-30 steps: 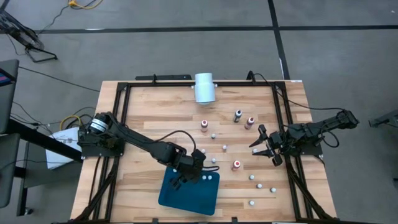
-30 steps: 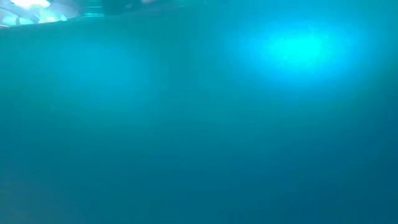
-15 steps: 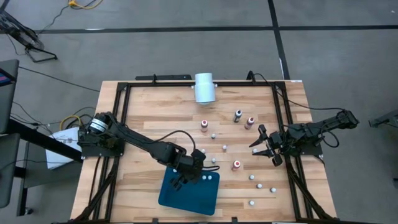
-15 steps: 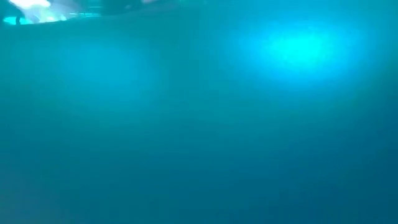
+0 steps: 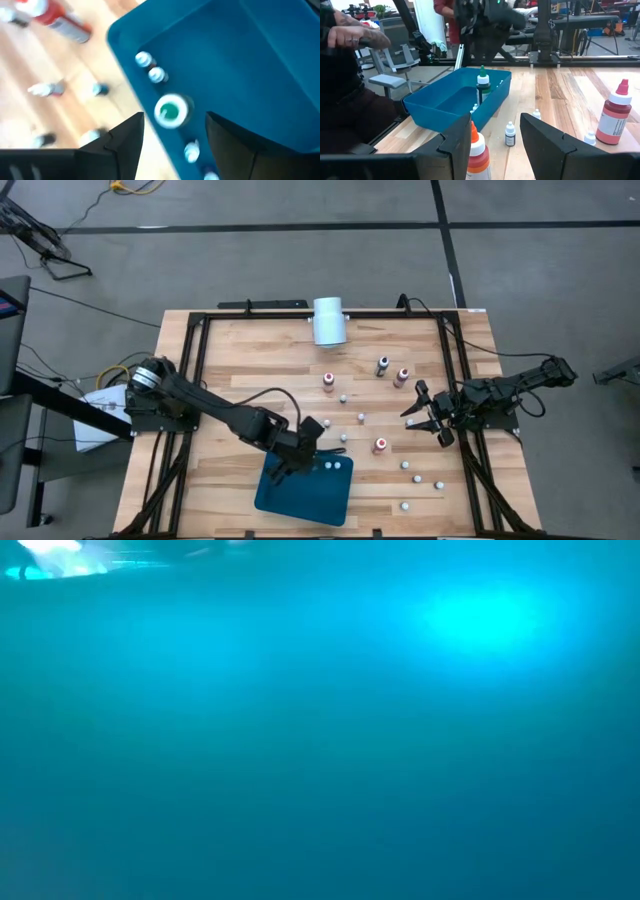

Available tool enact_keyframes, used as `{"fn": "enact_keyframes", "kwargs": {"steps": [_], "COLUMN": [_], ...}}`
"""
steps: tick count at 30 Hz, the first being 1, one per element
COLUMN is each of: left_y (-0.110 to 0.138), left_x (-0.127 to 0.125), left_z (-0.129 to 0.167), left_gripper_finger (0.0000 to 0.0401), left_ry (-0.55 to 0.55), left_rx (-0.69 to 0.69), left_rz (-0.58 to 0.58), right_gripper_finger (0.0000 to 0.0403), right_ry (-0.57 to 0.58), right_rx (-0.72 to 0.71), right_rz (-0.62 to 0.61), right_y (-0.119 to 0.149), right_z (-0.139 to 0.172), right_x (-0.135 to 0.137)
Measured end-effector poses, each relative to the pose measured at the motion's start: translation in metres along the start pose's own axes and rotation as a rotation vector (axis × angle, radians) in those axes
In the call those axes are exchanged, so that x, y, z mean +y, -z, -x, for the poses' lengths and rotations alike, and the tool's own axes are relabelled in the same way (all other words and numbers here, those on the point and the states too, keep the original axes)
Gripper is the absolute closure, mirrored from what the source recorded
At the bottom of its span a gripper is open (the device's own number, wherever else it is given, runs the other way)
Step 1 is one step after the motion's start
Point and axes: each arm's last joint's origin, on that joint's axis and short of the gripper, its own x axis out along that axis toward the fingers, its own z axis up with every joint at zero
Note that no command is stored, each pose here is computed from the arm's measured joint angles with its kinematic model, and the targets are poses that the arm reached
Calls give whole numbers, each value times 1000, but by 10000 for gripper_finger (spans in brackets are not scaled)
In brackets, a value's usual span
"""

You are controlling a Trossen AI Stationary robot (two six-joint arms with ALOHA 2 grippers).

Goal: Pick & Place food coloring
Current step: Put the large pink food coloring bottle into the blue bin

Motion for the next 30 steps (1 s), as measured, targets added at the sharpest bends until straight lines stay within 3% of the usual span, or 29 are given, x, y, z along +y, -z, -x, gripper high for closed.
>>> {"fn": "enact_keyframes", "kwargs": {"steps": [9,20,24,30], "left_y": [6,26,31,35], "left_x": [-32,-65,-67,-68], "left_z": [27,-3,-9,-11], "left_gripper_finger": [198,206,250,362], "left_ry": [-3,43,40,37], "left_rx": [89,80,83,102], "left_rz": [86,309,344,412], "right_gripper_finger": [244,244,244,244], "right_ry": [0,0,0,0], "right_rx": [0,0,0,0], "right_rz": [0,0,0,0], "right_y": [0,0,0,0], "right_z": [0,0,0,0], "right_x": [0,0,0,0]}}
